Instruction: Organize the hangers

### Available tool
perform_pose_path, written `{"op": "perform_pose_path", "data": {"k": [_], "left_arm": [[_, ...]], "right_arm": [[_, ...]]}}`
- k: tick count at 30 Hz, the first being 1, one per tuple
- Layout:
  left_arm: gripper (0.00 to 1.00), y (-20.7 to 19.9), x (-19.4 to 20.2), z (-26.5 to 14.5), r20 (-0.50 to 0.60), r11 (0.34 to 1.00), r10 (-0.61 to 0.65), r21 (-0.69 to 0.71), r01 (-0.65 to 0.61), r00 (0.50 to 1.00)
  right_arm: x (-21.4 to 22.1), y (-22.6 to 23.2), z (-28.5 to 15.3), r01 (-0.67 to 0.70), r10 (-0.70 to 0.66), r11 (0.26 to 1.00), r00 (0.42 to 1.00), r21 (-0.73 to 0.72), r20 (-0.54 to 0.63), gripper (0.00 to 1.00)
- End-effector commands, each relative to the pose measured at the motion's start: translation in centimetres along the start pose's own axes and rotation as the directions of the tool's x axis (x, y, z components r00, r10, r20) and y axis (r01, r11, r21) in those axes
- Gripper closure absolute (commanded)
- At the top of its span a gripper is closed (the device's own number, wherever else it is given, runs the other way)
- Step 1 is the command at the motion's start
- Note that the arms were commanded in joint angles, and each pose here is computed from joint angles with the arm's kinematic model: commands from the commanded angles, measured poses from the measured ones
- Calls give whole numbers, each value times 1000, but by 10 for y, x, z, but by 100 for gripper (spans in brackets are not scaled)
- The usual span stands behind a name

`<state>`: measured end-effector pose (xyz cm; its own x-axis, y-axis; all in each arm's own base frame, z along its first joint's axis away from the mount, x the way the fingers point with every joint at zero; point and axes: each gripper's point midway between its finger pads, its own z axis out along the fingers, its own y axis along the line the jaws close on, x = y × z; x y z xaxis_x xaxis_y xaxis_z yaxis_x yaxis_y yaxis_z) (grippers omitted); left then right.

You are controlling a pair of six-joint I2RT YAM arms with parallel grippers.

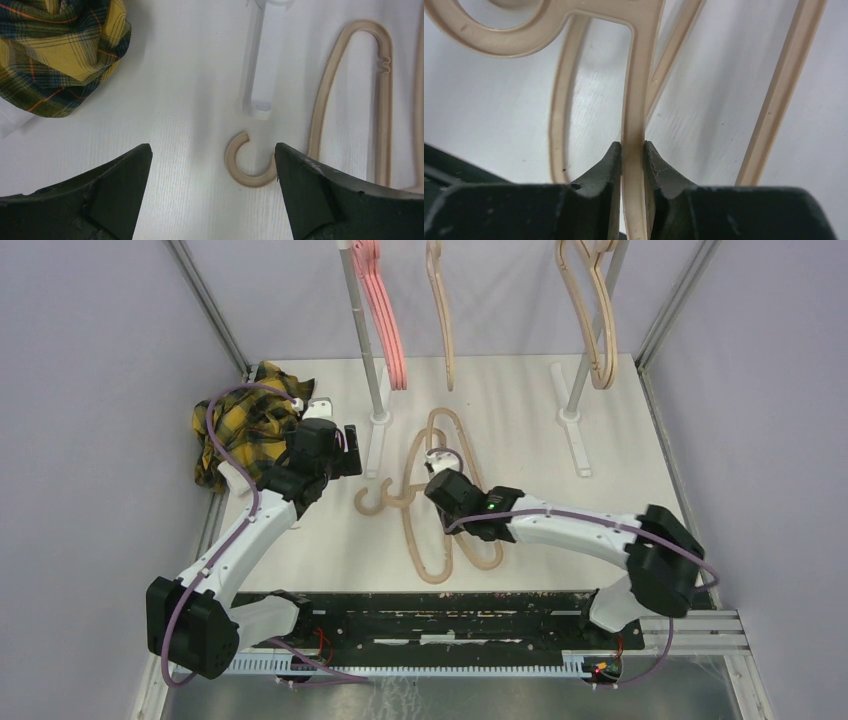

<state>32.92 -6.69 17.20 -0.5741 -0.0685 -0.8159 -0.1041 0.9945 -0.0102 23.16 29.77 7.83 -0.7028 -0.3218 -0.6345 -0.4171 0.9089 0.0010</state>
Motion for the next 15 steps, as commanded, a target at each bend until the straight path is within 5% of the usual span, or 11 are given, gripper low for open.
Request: {"op": "perform_pose_path", "data": {"k": [1,8,15], "left_arm": [[1,4,-13,-3,46,999,36,-3,-36,998],[1,2,-16,-4,52,999,33,7,-33,998],[1,1,-18,-6,59,999,29,12,-30,998]], "right_arm": [[-39,-9,-57,-51,63,995,990,-89,129,81],[-79,-56,-116,-277,337,919,921,-280,195,80],[-139,-68,-161,-309,428,862,869,-402,250,80]]}}
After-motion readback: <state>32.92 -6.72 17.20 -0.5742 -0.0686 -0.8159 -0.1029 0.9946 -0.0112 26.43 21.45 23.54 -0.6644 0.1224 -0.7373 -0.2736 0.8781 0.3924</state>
